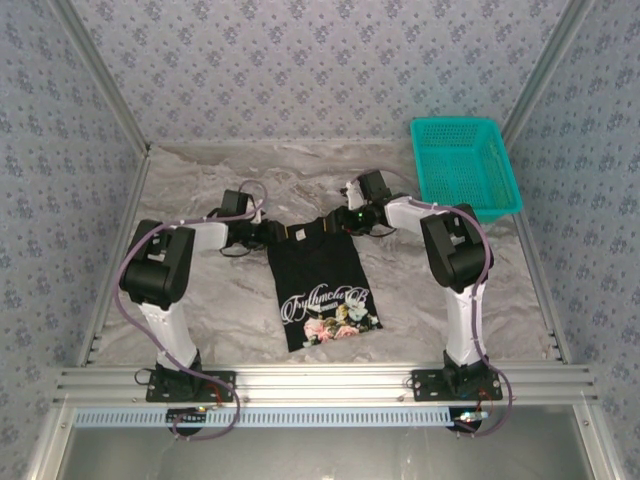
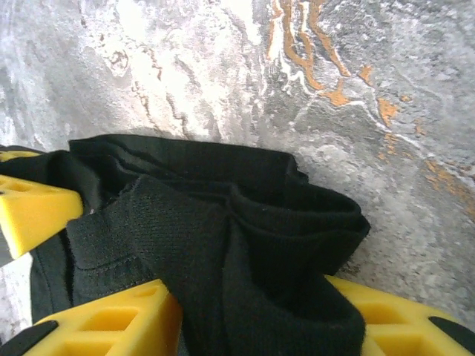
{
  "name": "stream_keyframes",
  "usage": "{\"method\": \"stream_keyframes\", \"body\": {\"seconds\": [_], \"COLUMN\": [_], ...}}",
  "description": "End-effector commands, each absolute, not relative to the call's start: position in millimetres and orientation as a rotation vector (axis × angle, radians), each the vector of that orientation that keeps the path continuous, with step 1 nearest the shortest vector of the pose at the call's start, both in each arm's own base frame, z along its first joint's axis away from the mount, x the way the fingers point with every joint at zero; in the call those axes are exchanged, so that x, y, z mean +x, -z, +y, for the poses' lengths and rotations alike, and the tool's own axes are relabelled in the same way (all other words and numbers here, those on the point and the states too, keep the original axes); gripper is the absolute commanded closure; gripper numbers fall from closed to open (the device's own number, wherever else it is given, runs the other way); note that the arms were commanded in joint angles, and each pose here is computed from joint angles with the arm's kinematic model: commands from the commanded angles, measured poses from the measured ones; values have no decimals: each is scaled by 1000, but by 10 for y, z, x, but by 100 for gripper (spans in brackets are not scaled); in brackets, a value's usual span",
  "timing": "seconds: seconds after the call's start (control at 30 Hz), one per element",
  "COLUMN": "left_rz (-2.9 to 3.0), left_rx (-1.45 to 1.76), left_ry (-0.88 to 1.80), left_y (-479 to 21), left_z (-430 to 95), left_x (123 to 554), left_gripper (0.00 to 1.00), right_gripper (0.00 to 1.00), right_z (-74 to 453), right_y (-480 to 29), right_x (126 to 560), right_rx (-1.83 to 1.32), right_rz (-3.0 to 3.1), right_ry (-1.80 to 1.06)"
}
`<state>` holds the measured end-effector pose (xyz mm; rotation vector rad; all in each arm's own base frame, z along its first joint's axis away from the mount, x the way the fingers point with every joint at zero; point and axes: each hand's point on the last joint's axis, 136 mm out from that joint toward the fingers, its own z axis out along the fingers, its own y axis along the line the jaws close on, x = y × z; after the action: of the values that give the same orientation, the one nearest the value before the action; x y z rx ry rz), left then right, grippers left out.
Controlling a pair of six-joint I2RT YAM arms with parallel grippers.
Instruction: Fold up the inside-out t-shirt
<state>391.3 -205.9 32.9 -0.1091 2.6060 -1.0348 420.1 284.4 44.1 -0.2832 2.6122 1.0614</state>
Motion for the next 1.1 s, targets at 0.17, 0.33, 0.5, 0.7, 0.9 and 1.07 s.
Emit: {"method": "stream_keyframes", "body": {"seconds": [0.17,0.33,0.5,0.7,0.9,1.07], "left_rz": [2580,2516,2433,2311,2147,2014], "left_rx": [-98,-104,-96,-46,31,128], "left_ry": [1120,1161,1179,1159,1109,1035], "left_y": [-352,-525,-818,-1288,-1984,-2726], "left_z": [-2131,-2093,-2046,-2028,-2015,-2026], "left_x": [3948,4032,4108,4217,4471,4720], "left_gripper": [84,97,100,100,100,100], "right_gripper": [68,86,100,100,100,100], "right_z": [3022,3032,2947,2862,2794,2733], "right_y": [-557,-715,-971,-1454,-2131,-2938], "right_x": [4248,4304,4380,4499,4811,5053], "right_rx": [-227,-235,-237,-268,-281,-306], "right_rz": [2542,2498,2431,2293,2097,1882], "right_ry": [-1253,-1273,-1258,-1212,-1172,-1140]}}
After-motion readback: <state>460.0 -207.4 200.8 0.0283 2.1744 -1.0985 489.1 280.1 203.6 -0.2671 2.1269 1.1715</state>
